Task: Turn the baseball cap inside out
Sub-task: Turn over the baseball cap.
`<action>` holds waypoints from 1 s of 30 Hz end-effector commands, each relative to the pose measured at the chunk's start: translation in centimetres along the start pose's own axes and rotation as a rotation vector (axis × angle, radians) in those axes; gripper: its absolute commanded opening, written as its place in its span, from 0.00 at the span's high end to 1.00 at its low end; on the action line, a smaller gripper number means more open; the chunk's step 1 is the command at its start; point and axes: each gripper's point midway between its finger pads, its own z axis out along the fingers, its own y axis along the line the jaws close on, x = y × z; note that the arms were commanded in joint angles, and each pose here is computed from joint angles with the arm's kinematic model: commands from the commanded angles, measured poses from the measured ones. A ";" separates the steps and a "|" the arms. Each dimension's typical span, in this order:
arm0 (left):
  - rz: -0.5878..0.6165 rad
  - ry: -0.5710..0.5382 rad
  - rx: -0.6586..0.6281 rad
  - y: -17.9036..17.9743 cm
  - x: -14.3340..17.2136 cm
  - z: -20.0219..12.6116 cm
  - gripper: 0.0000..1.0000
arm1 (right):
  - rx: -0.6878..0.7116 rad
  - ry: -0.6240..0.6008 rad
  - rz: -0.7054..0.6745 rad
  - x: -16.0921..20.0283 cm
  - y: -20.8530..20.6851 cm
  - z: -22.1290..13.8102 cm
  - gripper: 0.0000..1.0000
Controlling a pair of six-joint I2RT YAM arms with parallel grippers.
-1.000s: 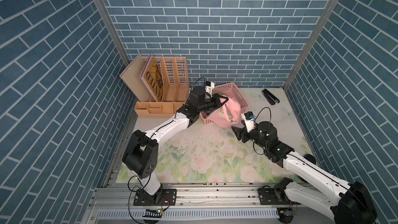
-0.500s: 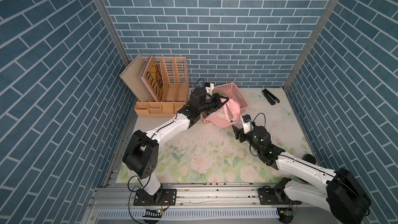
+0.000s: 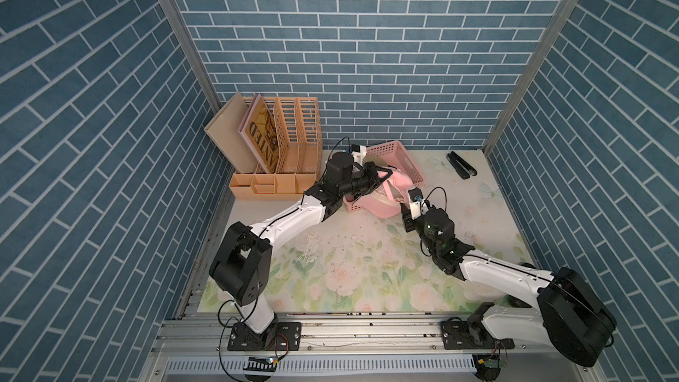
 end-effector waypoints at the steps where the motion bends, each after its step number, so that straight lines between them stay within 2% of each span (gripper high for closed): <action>1: 0.051 -0.010 -0.015 -0.3 0.1 -0.5 1.00 | 0.033 -0.087 0.024 -3.5 -0.8 -0.5 0.83; 3: 0.077 -0.023 -0.088 1.3 -0.2 -0.7 1.00 | -0.017 -0.070 0.018 -3.9 -0.1 -0.6 0.94; 5: 0.121 -0.030 -0.157 2.8 -0.5 -0.8 0.99 | -0.071 -0.032 0.025 -4.1 0.7 -0.7 0.99; 8: 0.262 -0.044 -0.287 3.9 -1.4 -1.5 0.85 | -0.135 0.030 0.042 -4.2 1.5 -1.2 1.00; 10: 0.371 -0.060 -0.374 3.9 -2.3 -2.6 0.70 | -0.166 0.076 0.063 -4.3 1.5 -1.4 1.00; 15: 0.562 -0.102 -0.537 3.1 -4.2 -6.2 0.46 | -0.159 0.179 0.112 -3.8 0.3 -1.0 1.00; 18: 0.634 -0.124 -0.588 2.3 -5.0 -8.2 0.43 | -0.171 0.211 0.148 -3.7 0.0 -0.4 1.00; 21: 0.713 -0.162 -0.674 2.9 -5.6 -10.6 0.42 | -0.200 0.201 0.220 -5.0 -0.2 -0.1 1.00; 23: 0.769 -0.164 -0.669 3.5 -5.3 -11.6 0.40 | -0.231 0.175 0.272 -6.6 -0.3 -0.2 1.00; 26: 0.903 -0.130 -0.566 3.9 -3.1 -12.0 0.37 | -0.270 0.158 0.323 -8.4 -0.6 -0.5 1.00; 30: 0.983 -0.142 -0.504 4.9 -1.5 -12.6 0.32 | -0.328 0.144 0.401 -10.4 -1.3 -1.1 1.00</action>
